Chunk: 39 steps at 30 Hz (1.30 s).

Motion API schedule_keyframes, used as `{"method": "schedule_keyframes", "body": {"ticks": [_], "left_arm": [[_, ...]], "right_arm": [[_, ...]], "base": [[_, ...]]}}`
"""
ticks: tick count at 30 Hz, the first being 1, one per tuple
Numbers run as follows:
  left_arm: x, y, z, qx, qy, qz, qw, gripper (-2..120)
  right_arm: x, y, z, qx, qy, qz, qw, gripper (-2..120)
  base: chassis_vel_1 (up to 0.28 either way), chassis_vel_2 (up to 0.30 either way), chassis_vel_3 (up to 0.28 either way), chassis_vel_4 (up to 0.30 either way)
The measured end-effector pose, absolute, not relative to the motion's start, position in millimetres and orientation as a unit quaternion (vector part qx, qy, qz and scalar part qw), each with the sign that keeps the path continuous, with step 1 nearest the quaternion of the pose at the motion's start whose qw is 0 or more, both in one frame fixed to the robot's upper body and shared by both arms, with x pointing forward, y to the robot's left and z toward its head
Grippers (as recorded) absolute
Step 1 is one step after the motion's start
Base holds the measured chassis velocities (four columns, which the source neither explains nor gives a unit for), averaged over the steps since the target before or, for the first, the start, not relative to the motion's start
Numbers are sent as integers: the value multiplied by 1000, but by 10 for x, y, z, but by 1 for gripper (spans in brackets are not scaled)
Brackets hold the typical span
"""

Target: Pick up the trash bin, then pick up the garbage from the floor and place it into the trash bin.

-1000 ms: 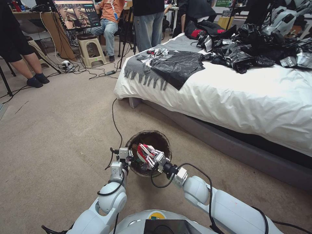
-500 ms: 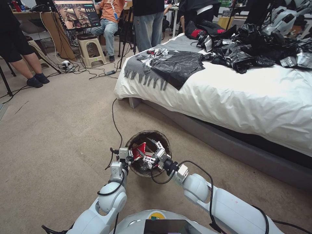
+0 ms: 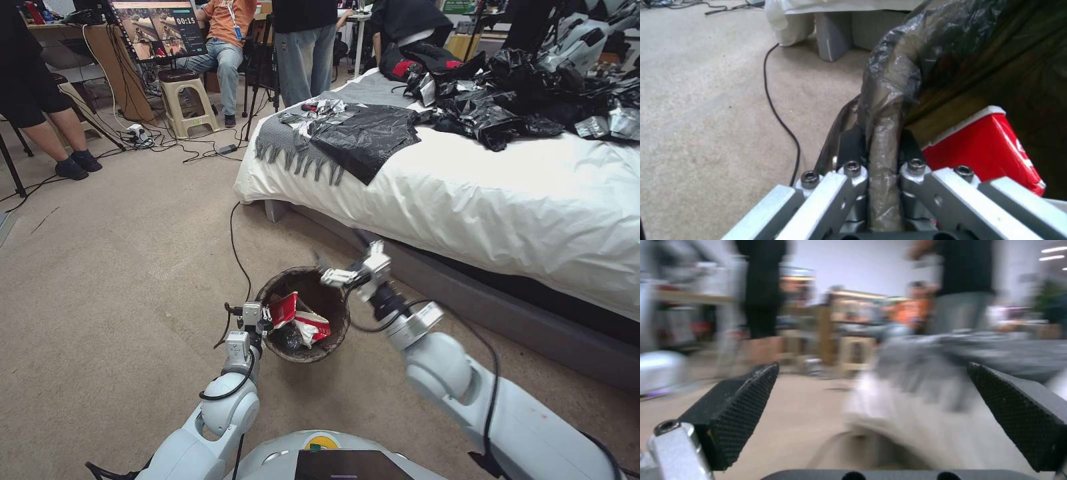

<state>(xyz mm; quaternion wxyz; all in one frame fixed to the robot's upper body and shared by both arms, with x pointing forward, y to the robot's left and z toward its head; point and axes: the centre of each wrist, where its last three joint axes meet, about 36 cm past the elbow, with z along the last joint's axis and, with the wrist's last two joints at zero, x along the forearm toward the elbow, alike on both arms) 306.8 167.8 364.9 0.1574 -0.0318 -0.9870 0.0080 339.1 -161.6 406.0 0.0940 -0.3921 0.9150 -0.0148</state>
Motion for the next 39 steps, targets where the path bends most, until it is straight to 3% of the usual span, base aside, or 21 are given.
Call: {"method": "schedule_keyframes", "body": {"ticks": [3, 9, 16, 27, 39], "left_arm": [[3072, 1683, 3649, -31, -987, 8, 157, 0], [3097, 1735, 3638, -23, -988, 2, 150, 0], [3124, 1773, 3647, -16, -989, -1, 145, 0], [3152, 1847, 3702, 2, -990, 5, 141, 0], [3144, 1865, 3751, 10, -990, 14, 139, 0]], "right_arm": [[3379, -1674, 4329, -366, 924, 1, 112, 100], [3439, -2185, 4881, -176, 976, -11, 128, 100], [3284, -2615, 4836, -19, 994, -45, 94, 100], [3058, -2643, 4085, 54, 995, -75, 45, 100], [3086, -2492, 4029, 48, 996, -63, 45, 100]], "base": [[0, 0, 0, 0], [0, 0, 0, 0], [0, 0, 0, 0], [0, 0, 0, 0], [7, 11, 9, 8]]}}
